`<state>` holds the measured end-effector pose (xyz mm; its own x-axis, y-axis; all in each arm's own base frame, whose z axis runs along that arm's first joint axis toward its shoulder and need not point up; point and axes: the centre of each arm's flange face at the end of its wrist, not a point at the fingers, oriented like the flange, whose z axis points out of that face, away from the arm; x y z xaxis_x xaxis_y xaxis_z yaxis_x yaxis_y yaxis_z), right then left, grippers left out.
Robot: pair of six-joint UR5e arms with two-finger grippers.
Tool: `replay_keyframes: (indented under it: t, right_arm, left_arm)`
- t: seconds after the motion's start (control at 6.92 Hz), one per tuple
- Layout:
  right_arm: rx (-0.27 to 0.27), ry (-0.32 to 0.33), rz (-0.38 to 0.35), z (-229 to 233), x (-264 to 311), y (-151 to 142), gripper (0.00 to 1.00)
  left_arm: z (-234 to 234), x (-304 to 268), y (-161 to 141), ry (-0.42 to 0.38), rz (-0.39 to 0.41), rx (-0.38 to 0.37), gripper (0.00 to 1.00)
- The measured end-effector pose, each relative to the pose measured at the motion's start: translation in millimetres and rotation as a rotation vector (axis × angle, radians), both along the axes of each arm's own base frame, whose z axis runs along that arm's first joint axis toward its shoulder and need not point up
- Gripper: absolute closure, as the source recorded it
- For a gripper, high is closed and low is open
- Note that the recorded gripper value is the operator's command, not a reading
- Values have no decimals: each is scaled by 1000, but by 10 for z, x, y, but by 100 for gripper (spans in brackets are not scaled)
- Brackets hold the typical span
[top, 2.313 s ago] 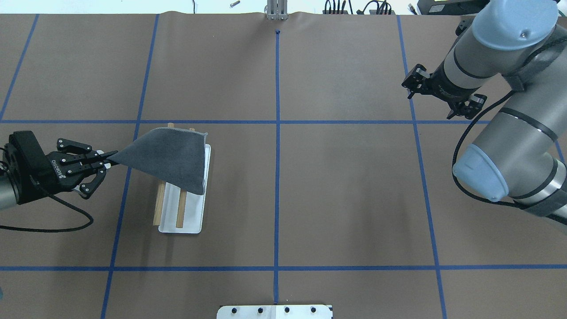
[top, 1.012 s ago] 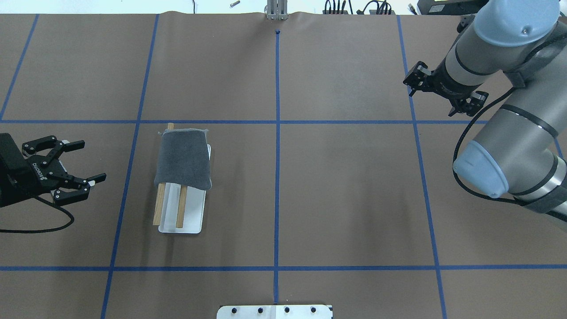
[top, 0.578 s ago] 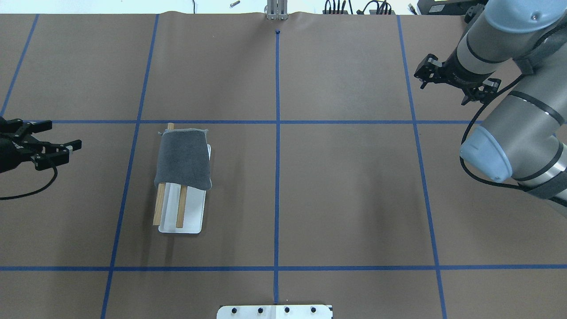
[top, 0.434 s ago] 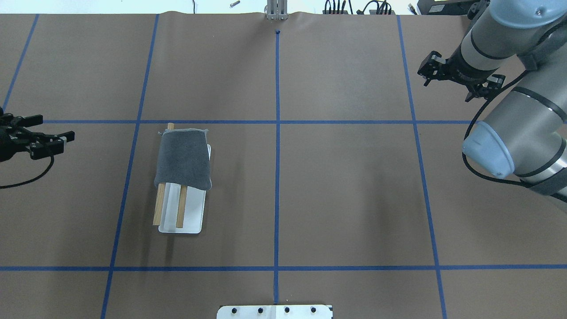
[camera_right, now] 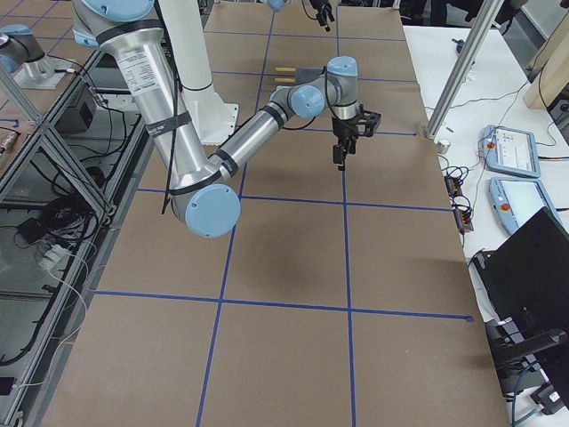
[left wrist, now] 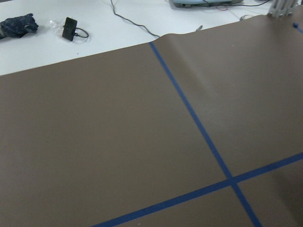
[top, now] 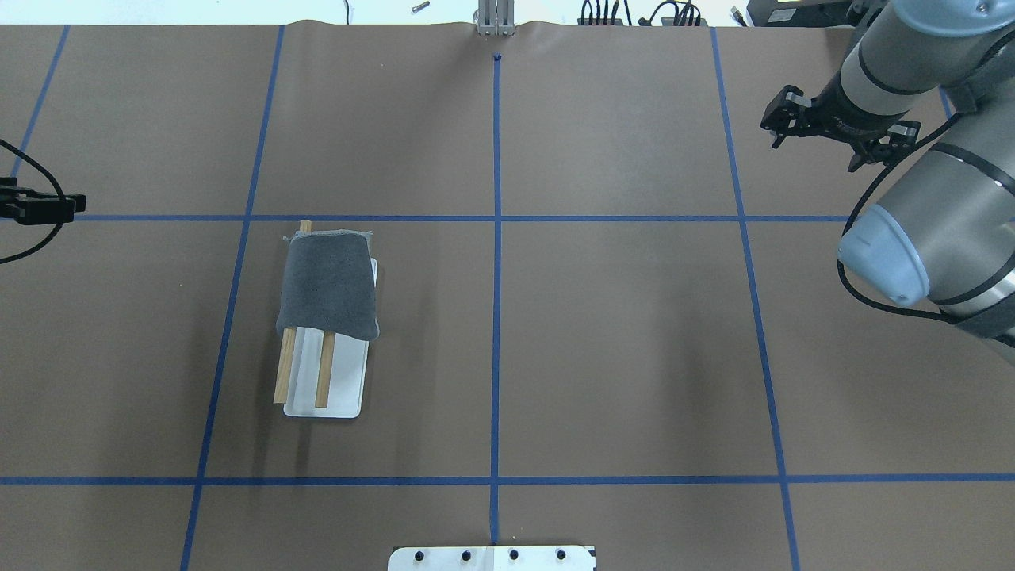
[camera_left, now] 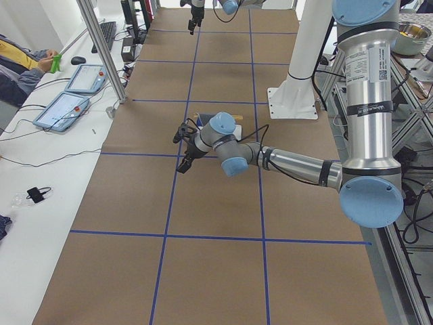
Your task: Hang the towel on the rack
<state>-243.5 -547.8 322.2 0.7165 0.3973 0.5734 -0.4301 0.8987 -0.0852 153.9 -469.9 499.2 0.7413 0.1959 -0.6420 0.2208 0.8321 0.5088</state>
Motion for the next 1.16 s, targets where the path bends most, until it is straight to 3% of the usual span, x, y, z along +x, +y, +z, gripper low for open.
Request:
replay_keyframes:
  t: [0.29, 0.58, 1.16]
  right_arm:
    - [35, 13, -154, 336, 345, -96, 0]
    - [85, 12, -326, 835, 893, -122, 0]
    - [212, -65, -496, 1842, 1622, 349, 0]
  left_arm:
    - [77, -365, -283, -3, 38, -171, 2]
    - [70, -544, -338, 81, 109, -289, 2]
    - [119, -636, -274, 155, 159, -353, 2]
